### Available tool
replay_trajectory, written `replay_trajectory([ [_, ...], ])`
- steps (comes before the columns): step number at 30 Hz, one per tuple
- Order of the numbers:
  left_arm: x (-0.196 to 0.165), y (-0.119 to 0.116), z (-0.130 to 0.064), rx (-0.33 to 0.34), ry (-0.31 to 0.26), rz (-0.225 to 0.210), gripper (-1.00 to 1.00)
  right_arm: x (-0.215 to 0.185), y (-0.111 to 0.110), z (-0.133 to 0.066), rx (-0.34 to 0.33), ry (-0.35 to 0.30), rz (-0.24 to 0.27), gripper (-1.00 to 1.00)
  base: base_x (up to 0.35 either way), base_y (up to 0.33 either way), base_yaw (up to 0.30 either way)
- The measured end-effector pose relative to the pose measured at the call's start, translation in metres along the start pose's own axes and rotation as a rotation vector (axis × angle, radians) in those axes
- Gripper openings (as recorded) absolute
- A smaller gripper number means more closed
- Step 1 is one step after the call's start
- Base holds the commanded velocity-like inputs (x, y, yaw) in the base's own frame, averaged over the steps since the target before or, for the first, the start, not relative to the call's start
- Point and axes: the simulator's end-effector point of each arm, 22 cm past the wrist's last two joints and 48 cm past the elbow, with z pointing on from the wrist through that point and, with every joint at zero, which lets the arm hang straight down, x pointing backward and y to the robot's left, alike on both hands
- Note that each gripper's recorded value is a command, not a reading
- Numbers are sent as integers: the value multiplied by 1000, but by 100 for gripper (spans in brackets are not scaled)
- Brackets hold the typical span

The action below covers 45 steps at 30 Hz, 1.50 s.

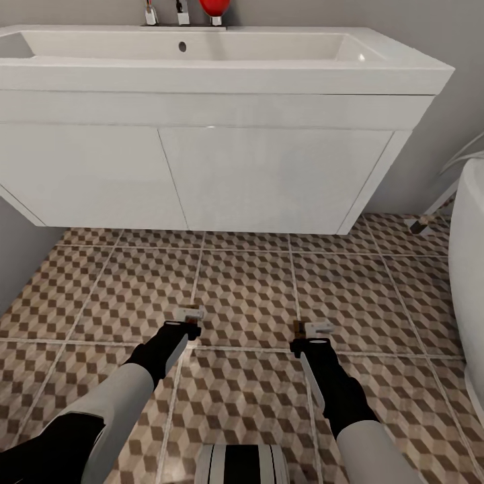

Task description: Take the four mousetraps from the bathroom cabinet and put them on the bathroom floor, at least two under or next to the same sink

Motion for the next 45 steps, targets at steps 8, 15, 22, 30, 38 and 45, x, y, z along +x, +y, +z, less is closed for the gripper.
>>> replay_trajectory([
  [8, 2, 0, 0, 1, 6, -15, -100, -1, -2, 0, 3, -3, 1, -100, 0, 0, 0],
  [15, 4, -1, 1, 4, 11, -25, -100, -1, -2, 0, 4, -3, 1, -100, 0, 0, 0],
  [22, 2, -5, 0, 12, 9, -32, -100, -1, -2, 0, 3, -4, 0, -100, 0, 0, 0],
  [30, 3, -8, 1, 15, 12, -34, -100, 1, -1, 2, 3, 0, -1, -100, 0, 0, 0],
  [38, 21, -11, 15, 18, 44, -32, -100, 16, 2, 15, 1, 32, -7, -100, 0, 0, 0],
  [45, 37, -15, 26, 22, 73, -28, -100, 30, 5, 25, 0, 59, -12, -100, 0, 0, 0],
])
